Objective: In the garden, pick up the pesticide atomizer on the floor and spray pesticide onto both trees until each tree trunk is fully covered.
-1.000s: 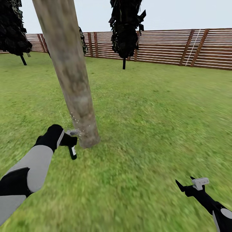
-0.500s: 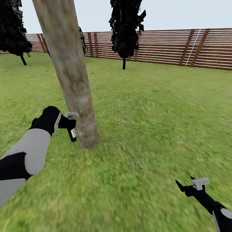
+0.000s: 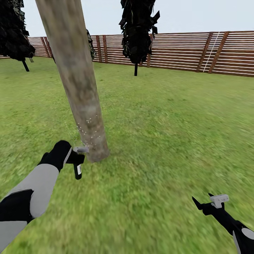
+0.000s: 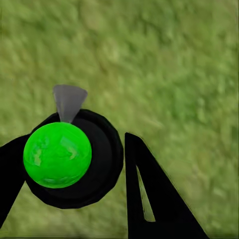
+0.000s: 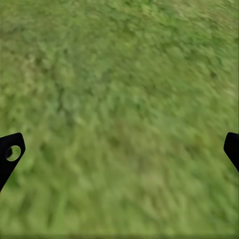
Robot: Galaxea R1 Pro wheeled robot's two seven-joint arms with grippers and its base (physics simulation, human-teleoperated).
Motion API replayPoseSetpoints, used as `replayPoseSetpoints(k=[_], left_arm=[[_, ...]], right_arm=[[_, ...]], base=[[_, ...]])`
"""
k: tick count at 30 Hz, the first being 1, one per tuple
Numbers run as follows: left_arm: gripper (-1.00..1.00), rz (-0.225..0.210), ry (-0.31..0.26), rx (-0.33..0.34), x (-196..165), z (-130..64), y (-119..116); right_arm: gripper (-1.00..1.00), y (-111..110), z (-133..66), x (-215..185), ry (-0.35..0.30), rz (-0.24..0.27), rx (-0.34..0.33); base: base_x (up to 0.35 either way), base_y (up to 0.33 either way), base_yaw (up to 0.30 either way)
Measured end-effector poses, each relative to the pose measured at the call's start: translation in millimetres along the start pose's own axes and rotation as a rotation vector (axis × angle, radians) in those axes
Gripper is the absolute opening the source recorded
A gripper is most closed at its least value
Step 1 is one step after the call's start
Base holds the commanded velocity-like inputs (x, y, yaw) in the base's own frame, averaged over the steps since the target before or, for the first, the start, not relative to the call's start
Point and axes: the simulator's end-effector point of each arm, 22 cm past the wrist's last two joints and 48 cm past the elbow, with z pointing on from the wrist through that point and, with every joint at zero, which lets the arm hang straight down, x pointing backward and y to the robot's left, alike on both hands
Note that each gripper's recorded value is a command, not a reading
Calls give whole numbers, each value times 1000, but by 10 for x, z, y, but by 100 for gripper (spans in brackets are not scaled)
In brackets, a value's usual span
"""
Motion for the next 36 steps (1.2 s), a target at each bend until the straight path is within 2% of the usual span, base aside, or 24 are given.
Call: replayPoseSetpoints(k=[2,4,8,11,15,19,24,36], left_arm=[[-100,0,-10,-29,-4,16,62],[-100,7,-56,-91,-89,30,183],[-100,-59,-63,-149,134,275,260],[-100,-75,-119,-141,295,476,245],[-100,-103,-113,-116,673,703,192],[-100,-126,-121,-89,840,818,99],[-100,-126,-131,-77,838,835,23],[-100,-124,-127,-77,858,845,18]], right_arm=[[100,0,0,-1,0,0,0],[100,-1,0,-1,0,0,0],[100,-1,0,0,0,0,0],[100,0,0,0,0,0,0],[100,-7,-1,-5,-1,0,2],[100,-8,-2,-6,-1,0,2],[100,-3,0,0,1,-1,1],[100,2,0,8,1,-1,0]], base=[[0,0,0],[0,0,68],[0,0,247],[0,0,275],[0,0,183],[112,-72,25],[155,-231,2],[72,-273,15]])
